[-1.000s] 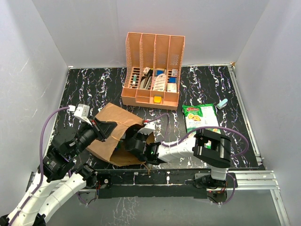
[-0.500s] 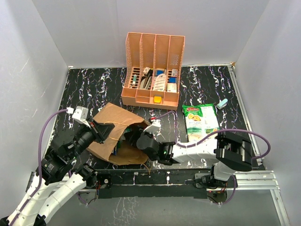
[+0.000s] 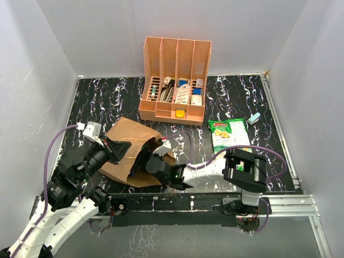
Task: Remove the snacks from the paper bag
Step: Take out the snack from the paper bag.
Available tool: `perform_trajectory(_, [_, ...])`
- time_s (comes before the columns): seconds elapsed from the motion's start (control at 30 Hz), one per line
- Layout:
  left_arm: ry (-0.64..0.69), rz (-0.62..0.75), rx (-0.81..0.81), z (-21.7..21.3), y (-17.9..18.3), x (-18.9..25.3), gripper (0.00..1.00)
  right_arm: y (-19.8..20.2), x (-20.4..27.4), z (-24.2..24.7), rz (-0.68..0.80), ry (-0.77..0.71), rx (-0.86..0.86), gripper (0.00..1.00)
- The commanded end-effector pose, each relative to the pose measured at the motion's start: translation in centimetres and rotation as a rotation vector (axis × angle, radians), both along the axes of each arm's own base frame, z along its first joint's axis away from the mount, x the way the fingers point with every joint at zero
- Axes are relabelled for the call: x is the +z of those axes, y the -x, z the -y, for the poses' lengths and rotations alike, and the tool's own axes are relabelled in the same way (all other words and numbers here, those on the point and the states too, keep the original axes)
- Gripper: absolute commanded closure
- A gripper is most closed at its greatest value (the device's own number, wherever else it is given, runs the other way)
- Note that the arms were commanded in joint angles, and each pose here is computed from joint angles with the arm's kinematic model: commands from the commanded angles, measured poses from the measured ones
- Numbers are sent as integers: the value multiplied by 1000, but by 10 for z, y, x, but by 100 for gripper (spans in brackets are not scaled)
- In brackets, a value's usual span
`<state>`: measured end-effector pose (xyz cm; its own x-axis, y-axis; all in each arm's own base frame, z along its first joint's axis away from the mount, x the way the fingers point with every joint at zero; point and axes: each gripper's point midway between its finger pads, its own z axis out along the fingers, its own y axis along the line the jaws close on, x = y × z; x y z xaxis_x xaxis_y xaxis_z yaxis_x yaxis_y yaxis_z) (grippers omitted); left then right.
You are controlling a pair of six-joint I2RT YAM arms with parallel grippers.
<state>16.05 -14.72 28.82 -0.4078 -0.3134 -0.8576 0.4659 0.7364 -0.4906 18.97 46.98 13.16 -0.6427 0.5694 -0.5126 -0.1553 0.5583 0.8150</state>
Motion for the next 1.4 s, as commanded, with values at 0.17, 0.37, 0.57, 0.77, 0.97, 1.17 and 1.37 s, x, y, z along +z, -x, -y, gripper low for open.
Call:
perform_trajectory(0.17, [7, 26, -25, 0, 6, 8, 100, -28, 2, -19, -40, -90, -71, 47])
perform_trajectory(0.37, [8, 17, -18, -1, 6, 5, 100, -53, -6, -39, -34, -80, -91, 51])
perform_trajectory(0.57, [-10, -7, 46, -11, 3, -1, 100, -59, 5, -37, -26, -40, -92, 79])
perform_trajectory(0.77, [-22, -30, 143, -26, -5, -8, 100, -50, 48, -19, 31, -42, -53, 93])
perform_trajectory(0.97, [-29, -15, 185, -33, -9, -4, 100, -27, 64, 6, -8, -87, 10, 93])
perform_trajectory(1.17, [-39, -18, 195, -34, -11, -6, 100, -6, 89, 29, 62, -70, 119, 93])
perform_trajectory(1.37, [-41, -27, 201, -33, -13, -11, 100, 10, 111, 76, 104, 14, 149, 93])
